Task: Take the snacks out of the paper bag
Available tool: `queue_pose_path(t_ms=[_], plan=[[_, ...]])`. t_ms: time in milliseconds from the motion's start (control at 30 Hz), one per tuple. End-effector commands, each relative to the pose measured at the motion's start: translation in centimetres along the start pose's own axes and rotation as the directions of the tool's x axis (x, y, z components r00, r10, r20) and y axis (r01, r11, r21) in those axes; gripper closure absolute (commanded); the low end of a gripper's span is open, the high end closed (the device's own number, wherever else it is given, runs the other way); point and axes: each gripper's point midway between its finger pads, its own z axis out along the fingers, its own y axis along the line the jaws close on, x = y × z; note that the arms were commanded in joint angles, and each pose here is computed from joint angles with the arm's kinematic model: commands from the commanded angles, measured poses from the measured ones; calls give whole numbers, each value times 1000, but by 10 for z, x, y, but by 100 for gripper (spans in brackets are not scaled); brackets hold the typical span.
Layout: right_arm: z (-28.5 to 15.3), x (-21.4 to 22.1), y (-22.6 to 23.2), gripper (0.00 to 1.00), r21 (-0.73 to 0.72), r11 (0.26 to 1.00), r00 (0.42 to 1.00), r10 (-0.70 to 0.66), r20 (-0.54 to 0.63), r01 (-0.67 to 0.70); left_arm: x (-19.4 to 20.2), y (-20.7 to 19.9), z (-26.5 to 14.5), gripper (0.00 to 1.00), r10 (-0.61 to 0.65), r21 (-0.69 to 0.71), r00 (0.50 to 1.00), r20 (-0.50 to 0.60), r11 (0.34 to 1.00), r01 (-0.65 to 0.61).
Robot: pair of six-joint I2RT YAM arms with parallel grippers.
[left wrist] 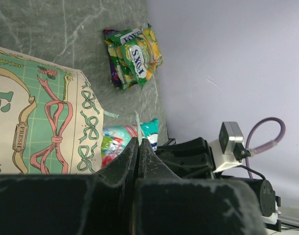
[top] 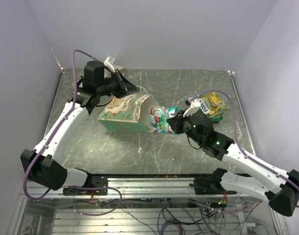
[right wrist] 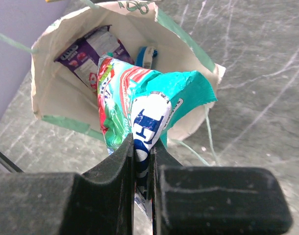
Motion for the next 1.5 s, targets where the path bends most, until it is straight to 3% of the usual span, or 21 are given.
queue_pose_path(t_ms=[0, 133, 267, 367, 467, 567, 700, 900, 1100, 1133, 1200, 1300, 1367, 1467], plan=[[-30, -25, -28, 100, 152, 986, 997, -67, 26, 62, -14, 1, -1, 93, 21, 7, 999, 39, 1000, -21], [-55, -62, -56, 100, 338, 940, 991, -84, 106, 43, -17, 13, -3, 93, 6, -13, 999, 42, 1000, -5], [-80, -81, -94, 100, 594, 804, 988, -66, 142, -32, -16, 23, -6, 93, -4, -33, 999, 46, 999, 5], [-82, -65, -112, 100, 698, 713, 993, -23, 113, -63, -18, 27, -9, 93, -7, -41, 999, 54, 999, 9], [-80, -31, -130, 100, 774, 607, 984, 123, 129, -178, -18, 26, -10, 93, -9, -39, 999, 53, 999, 11], [-54, 6, -139, 100, 732, 608, 938, 322, 128, -308, -20, 24, -10, 93, -6, -37, 999, 54, 999, 8], [-30, 17, -159, 100, 597, 568, 804, 543, 245, -566, -17, 24, -10, 93, -9, -35, 999, 37, 999, 11], [-20, 44, -185, 100, 579, 463, 688, 679, 256, -671, -14, 21, -17, 93, -3, -32, 999, 34, 999, 4], [-29, 73, -201, 100, 636, 392, 669, 691, 274, -665, -10, 19, -21, 93, -1, -28, 1000, 27, 1000, 2], [-35, 79, -206, 98, 665, 377, 682, 678, 275, -644, -10, 19, -21, 93, -1, -26, 1000, 25, 1000, 2], [-52, 93, -217, 83, 754, 323, 703, 666, 248, -572, -8, 19, -21, 93, -1, -22, 1000, 14, 1000, 1], [-83, 102, -220, 46, 870, 242, 726, 666, 173, -430, 0, 19, -21, 93, 12, -8, 999, -30, 1000, -12], [-87, 88, -215, 32, 860, 278, 742, 651, 159, -429, 8, 21, -23, 93, 28, 0, 997, -70, 1000, -28], [-86, 57, -209, 26, 797, 395, 795, 584, 166, -457, 23, 22, -27, 93, 46, 20, 991, -128, 999, -44]])
